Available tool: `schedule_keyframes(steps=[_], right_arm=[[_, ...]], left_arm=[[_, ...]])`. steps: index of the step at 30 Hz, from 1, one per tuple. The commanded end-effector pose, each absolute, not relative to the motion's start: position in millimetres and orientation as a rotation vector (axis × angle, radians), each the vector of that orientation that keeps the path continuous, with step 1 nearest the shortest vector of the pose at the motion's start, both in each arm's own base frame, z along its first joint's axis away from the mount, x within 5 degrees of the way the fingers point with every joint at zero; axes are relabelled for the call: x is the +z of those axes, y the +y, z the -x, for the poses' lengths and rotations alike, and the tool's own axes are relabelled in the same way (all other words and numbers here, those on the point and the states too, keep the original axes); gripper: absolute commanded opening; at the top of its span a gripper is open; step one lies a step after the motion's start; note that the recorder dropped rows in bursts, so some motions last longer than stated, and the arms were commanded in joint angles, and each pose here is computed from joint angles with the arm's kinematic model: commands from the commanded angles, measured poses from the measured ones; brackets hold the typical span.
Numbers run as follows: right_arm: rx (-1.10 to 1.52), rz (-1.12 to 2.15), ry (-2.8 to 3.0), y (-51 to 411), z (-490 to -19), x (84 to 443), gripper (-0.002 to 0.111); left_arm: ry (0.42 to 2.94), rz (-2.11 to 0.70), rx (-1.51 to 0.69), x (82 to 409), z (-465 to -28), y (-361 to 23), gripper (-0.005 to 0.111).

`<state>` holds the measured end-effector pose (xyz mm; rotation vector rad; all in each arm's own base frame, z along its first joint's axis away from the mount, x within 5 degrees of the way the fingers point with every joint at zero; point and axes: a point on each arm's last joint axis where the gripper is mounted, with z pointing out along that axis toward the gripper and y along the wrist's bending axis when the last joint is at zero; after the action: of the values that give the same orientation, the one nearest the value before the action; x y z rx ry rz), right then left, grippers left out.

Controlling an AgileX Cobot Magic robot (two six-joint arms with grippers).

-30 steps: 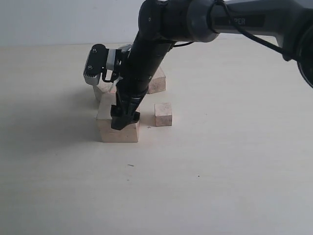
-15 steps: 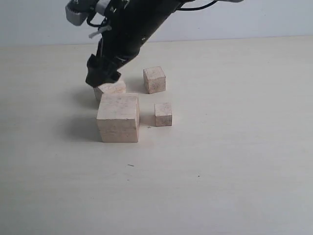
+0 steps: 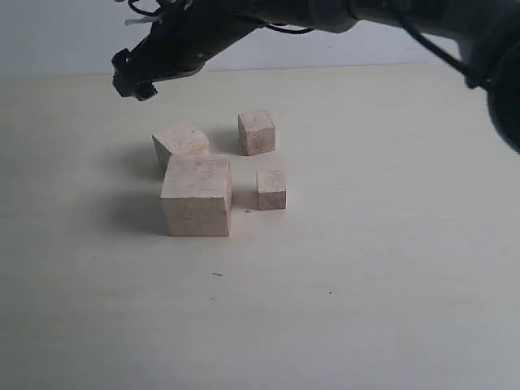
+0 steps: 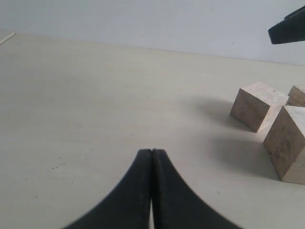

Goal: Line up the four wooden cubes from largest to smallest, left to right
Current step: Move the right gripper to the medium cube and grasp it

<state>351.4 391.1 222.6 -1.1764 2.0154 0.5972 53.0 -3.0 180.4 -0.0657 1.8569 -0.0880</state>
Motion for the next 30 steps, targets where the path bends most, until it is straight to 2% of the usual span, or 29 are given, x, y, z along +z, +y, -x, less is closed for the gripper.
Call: schedule_keyframes(steps=[1, 9, 16, 20, 22, 29, 30], right_arm=[[0.515, 1.12, 2.098, 397, -369, 194, 0.09], [0.451, 1.172, 2.252, 395, -369, 155, 0.09], [0.442, 1.193, 2.288, 395, -368, 143, 0.089], [0.446, 1.183, 2.319, 394, -367, 140, 0.084], [0.451, 1.166, 2.329, 394, -367, 140, 0.077], [0.442, 1.175, 2.332, 392, -365, 149, 0.007], [0.423, 1.185, 2.319, 391, -366, 152, -0.001]], left_arm=[[1.842, 0.059, -0.09, 181, -53, -3, 0.0], [1.842, 0.059, -0.09, 181, -53, -3, 0.0], [1.842, 0.059, -0.09, 181, -53, -3, 0.0], [1.842, 0.059, -0.09, 181, -53, -3, 0.0], [1.842, 0.059, -0.09, 181, -53, -3, 0.0], [1.842, 0.059, -0.09, 181, -53, -3, 0.0], [1.842, 0.059, -0.09, 181, -53, -3, 0.0]])
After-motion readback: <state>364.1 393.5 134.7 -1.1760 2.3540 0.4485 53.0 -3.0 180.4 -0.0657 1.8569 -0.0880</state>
